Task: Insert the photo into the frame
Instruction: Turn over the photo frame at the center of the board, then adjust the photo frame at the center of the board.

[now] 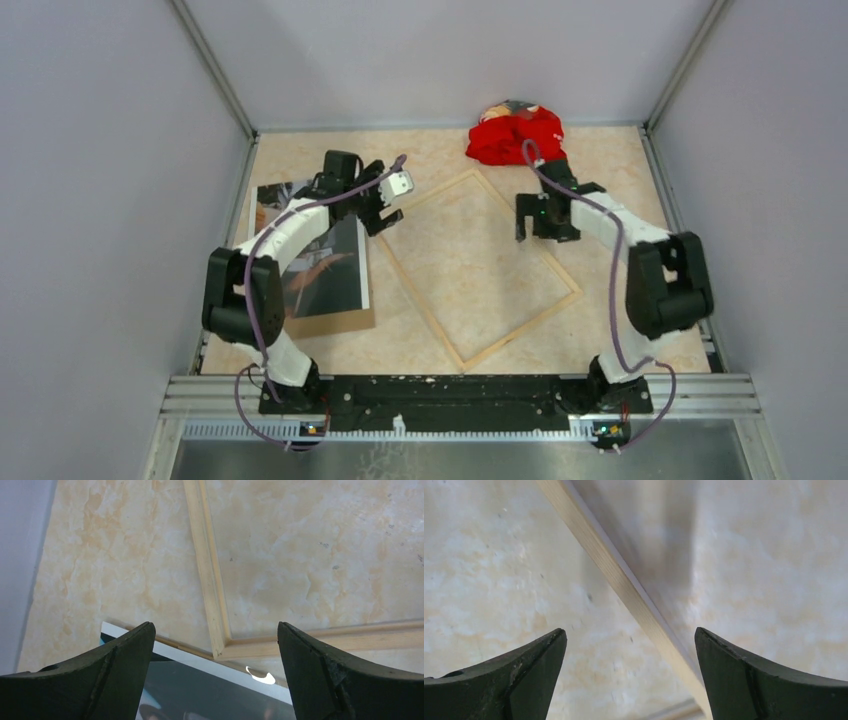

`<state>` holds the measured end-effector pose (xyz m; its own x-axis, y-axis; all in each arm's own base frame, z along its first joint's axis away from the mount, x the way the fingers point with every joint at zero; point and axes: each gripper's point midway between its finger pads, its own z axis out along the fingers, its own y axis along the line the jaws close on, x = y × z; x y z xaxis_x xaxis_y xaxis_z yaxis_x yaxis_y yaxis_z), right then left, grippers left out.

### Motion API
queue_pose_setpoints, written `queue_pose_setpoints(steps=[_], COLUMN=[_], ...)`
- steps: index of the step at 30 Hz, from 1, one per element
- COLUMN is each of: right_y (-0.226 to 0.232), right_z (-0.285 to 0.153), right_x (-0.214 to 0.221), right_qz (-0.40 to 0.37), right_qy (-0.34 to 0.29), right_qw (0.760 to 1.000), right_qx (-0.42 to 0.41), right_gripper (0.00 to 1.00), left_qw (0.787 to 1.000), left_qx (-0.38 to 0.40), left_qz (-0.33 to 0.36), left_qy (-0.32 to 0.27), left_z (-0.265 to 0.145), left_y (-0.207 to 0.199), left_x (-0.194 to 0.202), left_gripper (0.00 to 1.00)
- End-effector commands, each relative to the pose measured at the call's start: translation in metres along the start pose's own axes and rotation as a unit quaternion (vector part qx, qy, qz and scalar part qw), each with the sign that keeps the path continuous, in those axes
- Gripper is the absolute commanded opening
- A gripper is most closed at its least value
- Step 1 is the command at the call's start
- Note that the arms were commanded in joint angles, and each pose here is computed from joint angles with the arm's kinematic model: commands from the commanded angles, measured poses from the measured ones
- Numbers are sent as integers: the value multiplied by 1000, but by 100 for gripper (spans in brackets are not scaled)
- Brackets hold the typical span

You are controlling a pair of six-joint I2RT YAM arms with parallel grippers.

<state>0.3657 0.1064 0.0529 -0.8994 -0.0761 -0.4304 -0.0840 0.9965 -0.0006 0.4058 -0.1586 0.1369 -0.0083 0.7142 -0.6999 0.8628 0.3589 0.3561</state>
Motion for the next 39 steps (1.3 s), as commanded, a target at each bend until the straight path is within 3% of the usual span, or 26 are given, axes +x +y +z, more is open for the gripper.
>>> queue_pose_setpoints(steps=[1, 9, 20, 25, 29, 39], right_y=[3, -6, 17, 22, 12, -59], right_z=[-64, -94, -74, -55, -47, -15], right_x=[24, 105, 163, 151, 114, 65], right_qz=[172, 283, 292, 302, 303, 335], right_qy=[-49, -30, 35, 30, 0, -23], right_qw=[983, 958, 954, 952, 953, 941], right_qx=[-46, -41, -50, -49, -29, 40], right_gripper=[99, 99, 99, 99, 98, 95], left_qw=[998, 995, 993, 992, 991, 986], left_qx=[-41, -36, -3, 10, 24, 99], left_qz=[-35, -87, -120, -121, -123, -123], left_qy=[-22, -17, 18, 34, 50, 62], left_z=[23, 77, 119, 126, 132, 125], left_y=[40, 72, 62, 50, 37, -13], left_x=[-14, -16, 9, 19, 24, 21], left_gripper=[97, 94, 91, 90, 87, 81])
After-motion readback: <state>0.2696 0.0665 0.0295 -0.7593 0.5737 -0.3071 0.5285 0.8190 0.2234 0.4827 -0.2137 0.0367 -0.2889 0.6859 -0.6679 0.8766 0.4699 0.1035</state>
